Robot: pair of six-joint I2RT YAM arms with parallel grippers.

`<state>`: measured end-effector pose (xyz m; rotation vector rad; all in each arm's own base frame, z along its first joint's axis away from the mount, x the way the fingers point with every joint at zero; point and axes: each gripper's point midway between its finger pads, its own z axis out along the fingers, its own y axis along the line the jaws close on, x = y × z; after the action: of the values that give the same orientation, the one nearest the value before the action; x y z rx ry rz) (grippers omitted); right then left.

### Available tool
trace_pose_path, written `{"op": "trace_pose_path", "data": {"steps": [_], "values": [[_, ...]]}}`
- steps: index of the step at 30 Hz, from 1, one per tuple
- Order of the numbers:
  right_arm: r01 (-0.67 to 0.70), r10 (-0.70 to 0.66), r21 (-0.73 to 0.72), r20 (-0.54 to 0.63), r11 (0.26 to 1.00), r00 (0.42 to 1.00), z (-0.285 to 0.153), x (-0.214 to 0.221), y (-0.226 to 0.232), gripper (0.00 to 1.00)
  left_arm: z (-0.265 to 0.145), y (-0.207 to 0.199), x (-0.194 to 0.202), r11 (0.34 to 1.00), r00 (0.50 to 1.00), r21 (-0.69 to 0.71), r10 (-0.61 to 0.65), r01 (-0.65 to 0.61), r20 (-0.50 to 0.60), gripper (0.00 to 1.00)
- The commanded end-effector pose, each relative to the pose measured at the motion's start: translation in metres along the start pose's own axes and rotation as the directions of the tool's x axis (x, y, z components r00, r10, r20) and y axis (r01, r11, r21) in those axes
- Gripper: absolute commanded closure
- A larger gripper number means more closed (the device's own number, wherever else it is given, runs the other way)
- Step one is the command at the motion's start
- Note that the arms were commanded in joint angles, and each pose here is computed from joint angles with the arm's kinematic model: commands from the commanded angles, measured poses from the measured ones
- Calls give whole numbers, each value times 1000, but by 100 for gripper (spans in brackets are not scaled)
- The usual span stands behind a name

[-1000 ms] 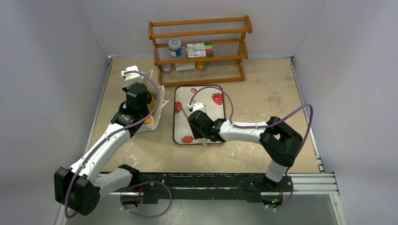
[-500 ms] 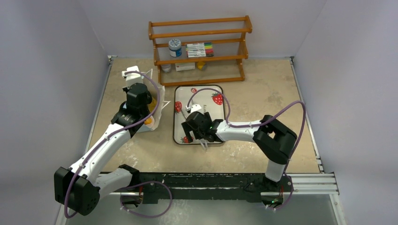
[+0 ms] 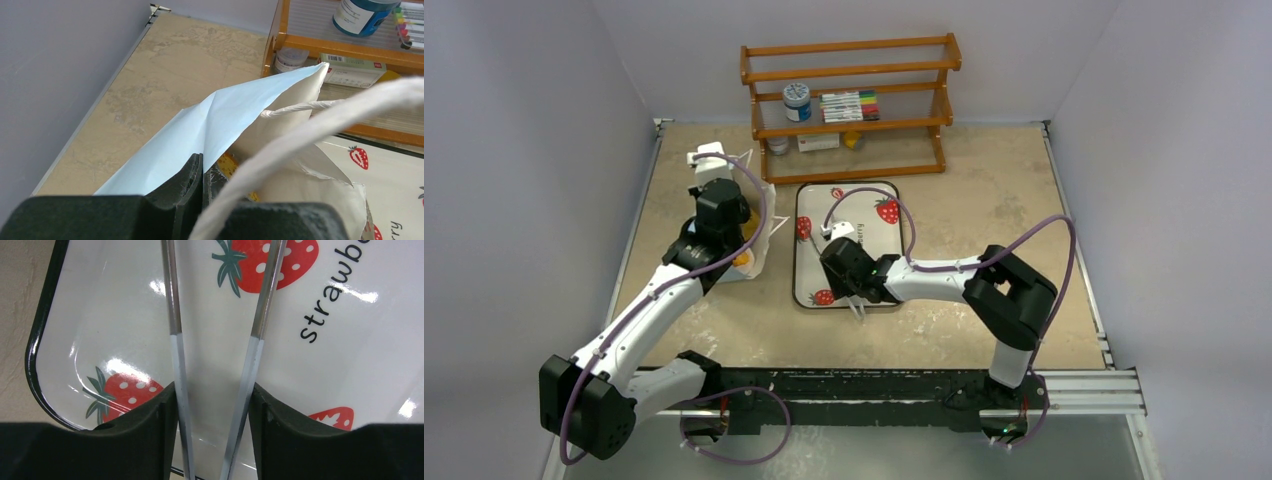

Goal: Take the fake bread out of the paper bag
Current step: Pick up the clamp from the container.

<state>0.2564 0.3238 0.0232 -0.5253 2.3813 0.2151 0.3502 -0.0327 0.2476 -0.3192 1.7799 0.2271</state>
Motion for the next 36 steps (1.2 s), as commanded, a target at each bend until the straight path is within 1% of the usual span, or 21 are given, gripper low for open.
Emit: {"op": "trace_pose_path", "data": {"steps": [1, 8, 10, 12, 18, 22, 26, 34, 36], "values": [[-27, 28, -31, 54, 999, 998, -9, -14, 4, 49, 0, -2, 22, 1000, 998, 2, 20, -20, -55, 100], [-30, 35, -59, 86, 998, 996, -23, -23, 4, 53, -3, -9, 31, 999, 997, 8, 34, -33, -69, 100], [-37, 44, -69, 107, 997, 993, -31, -30, 5, 57, -3, -11, 36, 999, 996, 12, 42, -41, -80, 100], [-36, 43, -68, 107, 997, 993, -38, -25, -1, 58, -4, -13, 40, 999, 995, 14, 52, -51, -87, 100], [-64, 82, -103, 172, 993, 982, -74, -46, -5, 59, -6, -17, 49, 998, 993, 14, 58, -57, -101, 100], [-86, 111, -120, 226, 989, 968, -102, -62, -12, 61, -9, -24, 62, 998, 991, 39, 57, -52, -123, 100], [-98, 126, -123, 245, 987, 961, -120, -67, -18, 63, -15, -31, 75, 998, 990, 50, 48, -42, -136, 100], [-117, 143, -108, 281, 987, 949, -154, -77, -34, 63, -27, -38, 91, 998, 989, 60, 27, -18, -147, 100], [-125, 162, -133, 320, 983, 933, -172, -93, -34, 64, -29, -39, 94, 998, 988, 60, 21, -12, -152, 100]]}}
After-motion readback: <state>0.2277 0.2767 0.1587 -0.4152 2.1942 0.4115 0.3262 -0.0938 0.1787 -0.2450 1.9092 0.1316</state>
